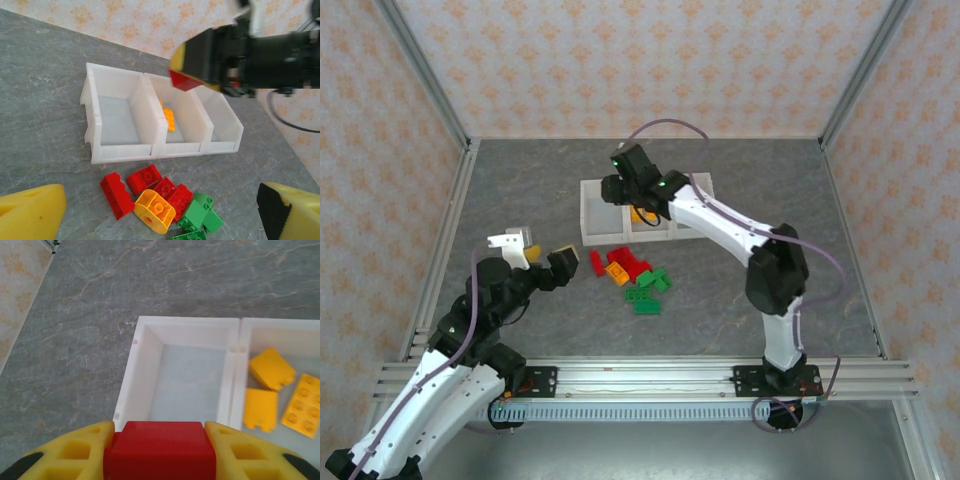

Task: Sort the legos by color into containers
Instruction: Place the lego in the container.

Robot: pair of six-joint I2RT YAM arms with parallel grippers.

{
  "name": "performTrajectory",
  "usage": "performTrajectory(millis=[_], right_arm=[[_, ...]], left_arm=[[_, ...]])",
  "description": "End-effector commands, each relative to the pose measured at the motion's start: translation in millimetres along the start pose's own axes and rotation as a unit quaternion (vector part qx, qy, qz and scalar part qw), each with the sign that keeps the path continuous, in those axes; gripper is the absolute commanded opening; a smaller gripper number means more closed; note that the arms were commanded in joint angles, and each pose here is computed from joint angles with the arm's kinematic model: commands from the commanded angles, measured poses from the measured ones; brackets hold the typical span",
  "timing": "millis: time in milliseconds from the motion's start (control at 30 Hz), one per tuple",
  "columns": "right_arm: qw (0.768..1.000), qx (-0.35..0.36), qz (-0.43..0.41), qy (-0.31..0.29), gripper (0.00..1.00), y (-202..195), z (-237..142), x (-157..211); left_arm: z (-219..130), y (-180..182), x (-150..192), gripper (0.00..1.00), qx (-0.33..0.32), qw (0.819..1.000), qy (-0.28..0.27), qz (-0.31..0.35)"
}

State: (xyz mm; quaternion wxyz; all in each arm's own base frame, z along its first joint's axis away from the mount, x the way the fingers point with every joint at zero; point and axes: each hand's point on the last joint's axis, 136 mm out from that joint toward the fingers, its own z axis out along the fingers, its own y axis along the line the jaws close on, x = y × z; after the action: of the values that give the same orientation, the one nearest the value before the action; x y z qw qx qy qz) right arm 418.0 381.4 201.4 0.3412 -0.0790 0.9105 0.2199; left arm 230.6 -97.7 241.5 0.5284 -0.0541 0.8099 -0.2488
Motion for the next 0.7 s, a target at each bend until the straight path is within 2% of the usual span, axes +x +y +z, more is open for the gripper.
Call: performTrajectory(millis=[0,167,267,333,467,533,667], right_arm=[[1.000,-0.014,-0.006,0.020,0.34,10.6,23.6,2.8],[0.999,-0.011,-0.012,0.049,0.37,14.2,62.5,11.6],[0.998,0.000,-0.015,0.055,0.52,10.5,74.7,14.8],[0.998,0.002,-0.015,0.054,0.69,10.6,74.7,13.4],[0.999,0.030,-0.002,0.030,0.92,3.7,57.5,-2.0],[0.998,0.054,0.005,0.009,0.97,-3.0,40.1,-14.5],[0.997,0.069,0.010,-0.028,1.00,-8.4,-2.3,-32.0]], left_arm=[[-2.1,-4.8,-5.8,0.99,0.013,1.000,-0.017,0.011],[-2.2,-5.1,-6.1,0.99,0.013,1.000,-0.018,0.011],[-0.6,-3.7,-4.8,0.99,0.009,1.000,-0.015,0.011],[0.2,-2.9,-4.3,0.99,0.007,1.000,-0.013,0.011],[3.4,0.3,-2.2,0.99,-0.003,1.000,-0.007,0.011],[5.5,5.1,-1.5,0.99,-0.018,1.000,-0.004,0.011],[10.5,16.5,2.9,0.99,-0.053,0.998,0.010,0.008]])
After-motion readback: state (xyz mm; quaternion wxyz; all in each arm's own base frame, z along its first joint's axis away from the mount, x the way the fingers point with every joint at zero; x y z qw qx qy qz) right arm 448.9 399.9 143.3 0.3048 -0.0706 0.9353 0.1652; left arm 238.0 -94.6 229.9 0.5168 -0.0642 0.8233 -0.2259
